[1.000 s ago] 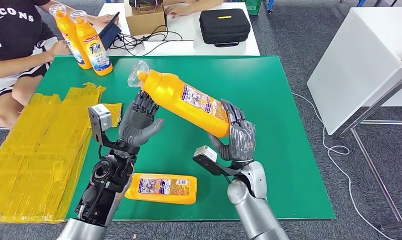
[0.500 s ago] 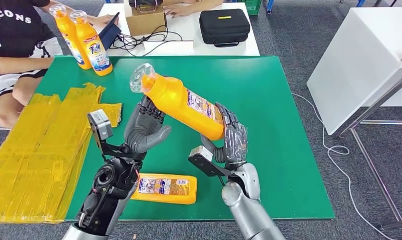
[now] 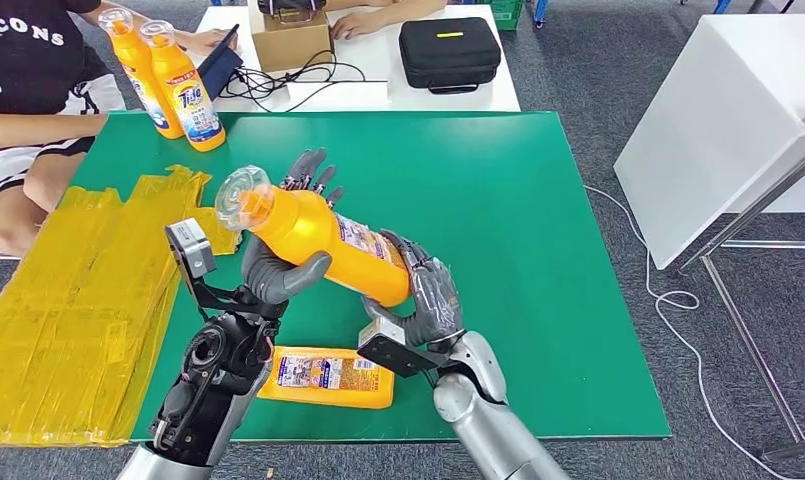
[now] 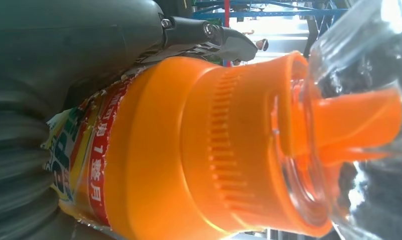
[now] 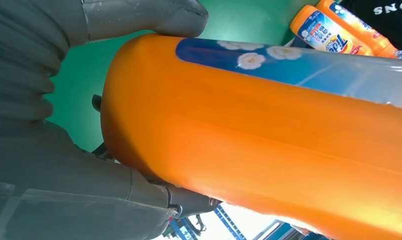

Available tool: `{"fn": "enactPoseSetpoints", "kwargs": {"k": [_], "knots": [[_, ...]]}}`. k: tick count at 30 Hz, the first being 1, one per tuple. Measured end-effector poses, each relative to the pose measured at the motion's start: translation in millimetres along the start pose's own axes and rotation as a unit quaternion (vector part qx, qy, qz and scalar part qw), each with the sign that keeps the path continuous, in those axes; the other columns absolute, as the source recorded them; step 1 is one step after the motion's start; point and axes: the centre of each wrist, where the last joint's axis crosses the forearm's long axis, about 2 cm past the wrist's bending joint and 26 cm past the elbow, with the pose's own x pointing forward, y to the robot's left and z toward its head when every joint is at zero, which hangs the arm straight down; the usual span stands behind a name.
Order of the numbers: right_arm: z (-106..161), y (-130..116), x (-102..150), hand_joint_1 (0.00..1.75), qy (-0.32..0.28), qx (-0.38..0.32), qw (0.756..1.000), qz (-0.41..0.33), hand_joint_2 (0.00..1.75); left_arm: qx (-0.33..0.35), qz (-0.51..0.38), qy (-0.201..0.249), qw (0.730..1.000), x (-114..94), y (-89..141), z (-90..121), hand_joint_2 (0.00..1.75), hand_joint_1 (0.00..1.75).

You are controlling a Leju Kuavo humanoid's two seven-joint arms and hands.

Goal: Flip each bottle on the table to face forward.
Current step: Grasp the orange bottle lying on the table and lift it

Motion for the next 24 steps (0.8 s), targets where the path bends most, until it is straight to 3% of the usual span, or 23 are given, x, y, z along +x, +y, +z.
{"fn": "enactPoseSetpoints", "kwargs": {"k": [16,23,24], "knots": [[2.0,-0.2,-1.7,1.75,-0.004,0.009,1.000,0.001,1.75,0.005,-0.001,0.006,1.000,-2.6,1.7,1.7,1.75,0.00],[3.4,2.7,1.8,1.75,-0.002,0.020,1.000,-0.011,1.75,0.059,-0.080,0.021,0.995,-7.2,13.5,-2.3,1.75,0.00],[3.9,3.1,1.8,1.75,0.001,0.021,1.000,-0.013,1.75,0.069,-0.095,0.025,0.993,-8.9,17.0,-3.3,1.75,0.44]]}}
